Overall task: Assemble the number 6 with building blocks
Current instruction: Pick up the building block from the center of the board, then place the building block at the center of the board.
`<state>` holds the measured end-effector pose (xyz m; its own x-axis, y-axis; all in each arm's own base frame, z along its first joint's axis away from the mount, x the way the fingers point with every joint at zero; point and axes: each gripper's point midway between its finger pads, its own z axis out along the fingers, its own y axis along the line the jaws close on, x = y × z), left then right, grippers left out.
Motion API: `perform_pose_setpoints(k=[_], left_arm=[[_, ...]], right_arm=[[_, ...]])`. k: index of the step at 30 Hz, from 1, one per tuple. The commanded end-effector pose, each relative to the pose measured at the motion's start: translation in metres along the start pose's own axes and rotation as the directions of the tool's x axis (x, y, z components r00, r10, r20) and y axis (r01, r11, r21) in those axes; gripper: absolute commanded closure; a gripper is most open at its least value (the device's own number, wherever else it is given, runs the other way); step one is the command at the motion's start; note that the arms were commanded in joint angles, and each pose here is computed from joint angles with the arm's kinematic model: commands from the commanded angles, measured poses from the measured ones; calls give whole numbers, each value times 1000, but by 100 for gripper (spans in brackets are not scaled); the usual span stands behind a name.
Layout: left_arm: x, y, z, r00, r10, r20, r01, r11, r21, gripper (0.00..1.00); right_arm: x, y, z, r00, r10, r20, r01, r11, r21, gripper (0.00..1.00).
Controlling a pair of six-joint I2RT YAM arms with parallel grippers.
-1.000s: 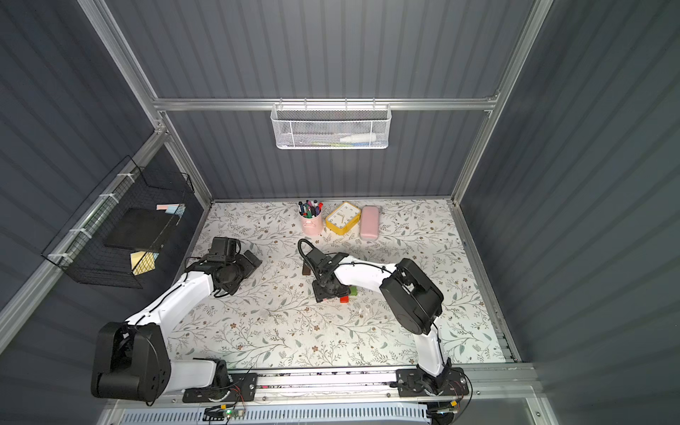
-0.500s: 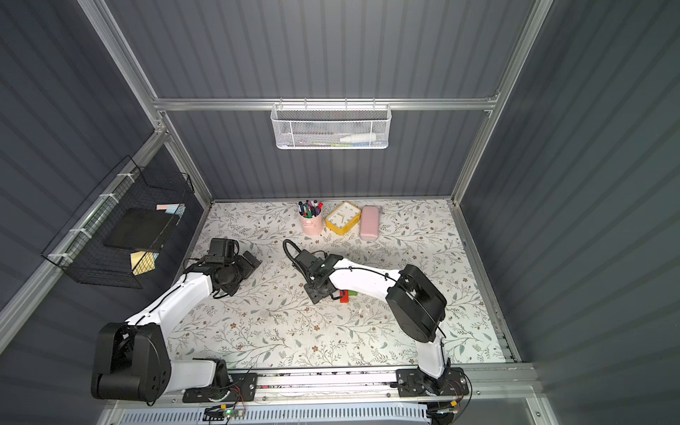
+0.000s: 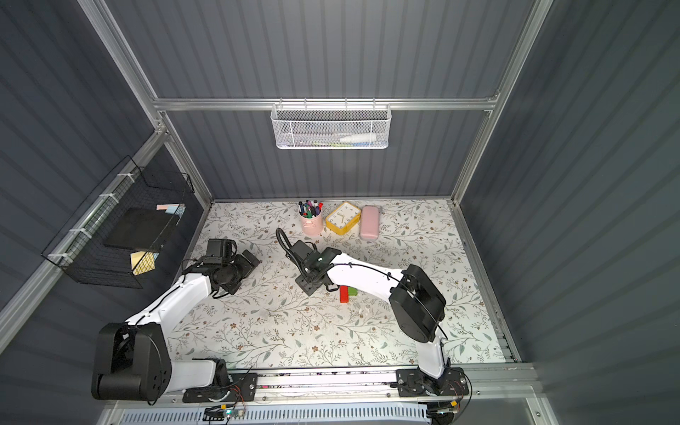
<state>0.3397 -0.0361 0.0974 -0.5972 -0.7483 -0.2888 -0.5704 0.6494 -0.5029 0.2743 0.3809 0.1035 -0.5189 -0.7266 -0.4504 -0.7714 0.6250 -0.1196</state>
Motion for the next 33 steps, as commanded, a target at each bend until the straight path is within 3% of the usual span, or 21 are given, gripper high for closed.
perform_pose_setpoints(k=[1,12,33], left_arm=[[0,-2,2,1000,10,-13,-10,1000,27,1],[-6,-5,10,999,17,-42,-14,998,54,1],[-18,5,22,998,12,-61,-9,999,53,1]], right_arm=[[-10,8,0,994,-108,29,108,994,9,46],[-24,20,14,973,-227,39,227,974,18,45],[1,18,54,926,-370,-76,374,926,47,43]])
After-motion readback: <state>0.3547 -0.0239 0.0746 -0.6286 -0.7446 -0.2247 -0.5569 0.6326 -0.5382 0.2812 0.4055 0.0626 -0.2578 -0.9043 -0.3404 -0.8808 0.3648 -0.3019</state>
